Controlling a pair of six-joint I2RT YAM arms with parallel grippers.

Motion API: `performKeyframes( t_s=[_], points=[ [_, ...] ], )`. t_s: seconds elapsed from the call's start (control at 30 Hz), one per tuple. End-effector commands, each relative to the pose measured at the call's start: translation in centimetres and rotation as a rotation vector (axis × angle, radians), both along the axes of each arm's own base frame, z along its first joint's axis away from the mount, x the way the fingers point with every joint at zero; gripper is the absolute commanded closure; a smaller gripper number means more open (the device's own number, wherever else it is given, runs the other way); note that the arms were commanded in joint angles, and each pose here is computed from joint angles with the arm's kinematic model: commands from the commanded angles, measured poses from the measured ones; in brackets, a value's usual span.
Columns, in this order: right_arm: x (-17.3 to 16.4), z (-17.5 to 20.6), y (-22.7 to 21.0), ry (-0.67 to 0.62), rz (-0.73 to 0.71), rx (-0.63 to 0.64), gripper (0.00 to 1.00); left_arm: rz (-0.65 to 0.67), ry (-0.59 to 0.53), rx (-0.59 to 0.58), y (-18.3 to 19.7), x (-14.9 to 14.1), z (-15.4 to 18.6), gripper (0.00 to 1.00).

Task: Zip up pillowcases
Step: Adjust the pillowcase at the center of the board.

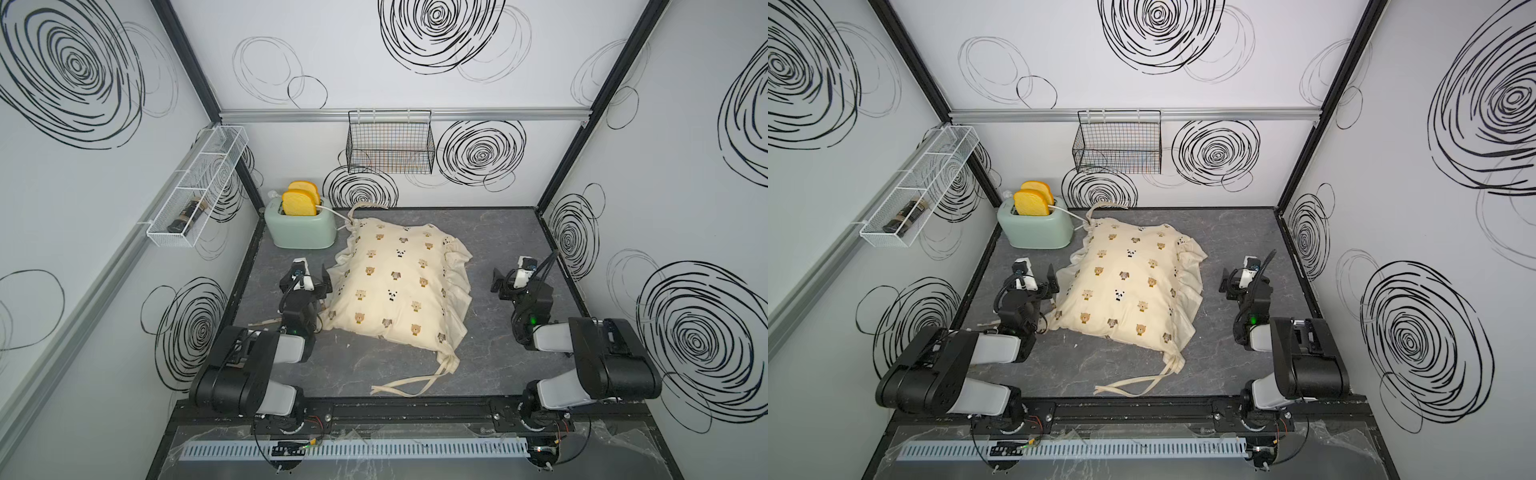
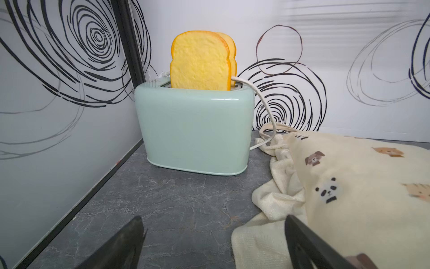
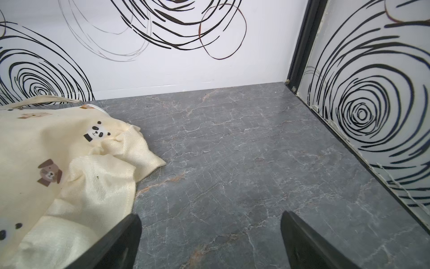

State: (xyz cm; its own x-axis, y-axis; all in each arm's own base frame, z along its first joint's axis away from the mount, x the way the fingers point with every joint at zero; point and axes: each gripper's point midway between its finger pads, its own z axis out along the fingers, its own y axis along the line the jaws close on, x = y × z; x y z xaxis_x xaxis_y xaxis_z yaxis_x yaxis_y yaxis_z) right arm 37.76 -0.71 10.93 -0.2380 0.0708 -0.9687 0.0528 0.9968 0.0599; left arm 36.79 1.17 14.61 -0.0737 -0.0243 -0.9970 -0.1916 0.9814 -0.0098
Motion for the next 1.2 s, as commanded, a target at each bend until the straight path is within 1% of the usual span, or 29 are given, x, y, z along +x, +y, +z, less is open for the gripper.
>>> performKeyframes(
  t_s=[0.0,0.23,0.4,0.7,0.73,0.77,0.8,0.83,0.87,0.93,0.97,1.0,1.03,1.13,1.17],
  points=[
    [0.1,0.8,0.1,-0.033,0.004,-0.007,0.03,0.008,-0.050,0.004,0.2,-0.1,1.1,0.04],
    [0.2,0.7,0.0,-0.032,0.007,-0.004,0.03,0.009,-0.048,0.004,0.2,-0.1,1.1,0.04],
    [0.3,0.6,0.0,-0.026,0.009,-0.001,0.03,-0.023,-0.043,-0.025,0.5,0.2,0.9,0.04],
    [0.3,0.5,-0.1,-0.019,0.013,0.007,0.02,-0.029,-0.041,-0.026,0.4,0.1,0.9,0.04],
    [0.3,1.1,-0.1,-0.041,0.010,-0.006,0.01,-0.020,-0.060,-0.017,0.5,0.1,1.6,0.04],
    [0.7,2.5,-0.4,-0.081,-0.002,-0.024,0.00,0.019,-0.045,-0.007,0.7,0.4,2.3,0.04],
    [1.7,3.8,-0.4,-0.061,-0.003,-0.026,0.01,0.061,-0.023,0.009,0.8,0.5,3.4,0.04],
    [2.5,4.1,-0.2,0.019,0.009,-0.008,0.02,0.091,-0.030,0.009,0.8,0.4,4.9,0.04],
    [3.2,5.1,0.2,0.078,0.011,0.010,0.02,0.115,-0.047,-0.025,0.5,0.3,6.7,0.04],
    [3.4,6.3,1.2,0.116,0.020,0.002,0.02,0.111,-0.027,-0.139,-0.8,0.2,8.6,0.04],
    [3.3,6.4,2.3,0.137,0.055,0.006,0.02,0.085,0.016,-0.198,-2.0,0.1,8.4,0.04],
    [3.1,6.0,3.7,0.165,0.108,0.010,0.00,0.031,0.053,-0.241,-3.8,-0.1,8.2,0.04],
    [3.0,5.6,5.0,0.190,0.156,0.017,0.02,-0.019,0.092,-0.267,-5.6,-0.3,7.8,0.04],
    [2.6,4.2,10.2,0.271,0.333,0.024,0.13,-0.151,0.281,-0.274,-10.9,-1.7,4.5,0.04],
    [2.6,3.8,12.0,0.300,0.390,0.029,0.15,-0.180,0.356,-0.289,-12.3,-2.5,3.0,0.04]
  ],
)
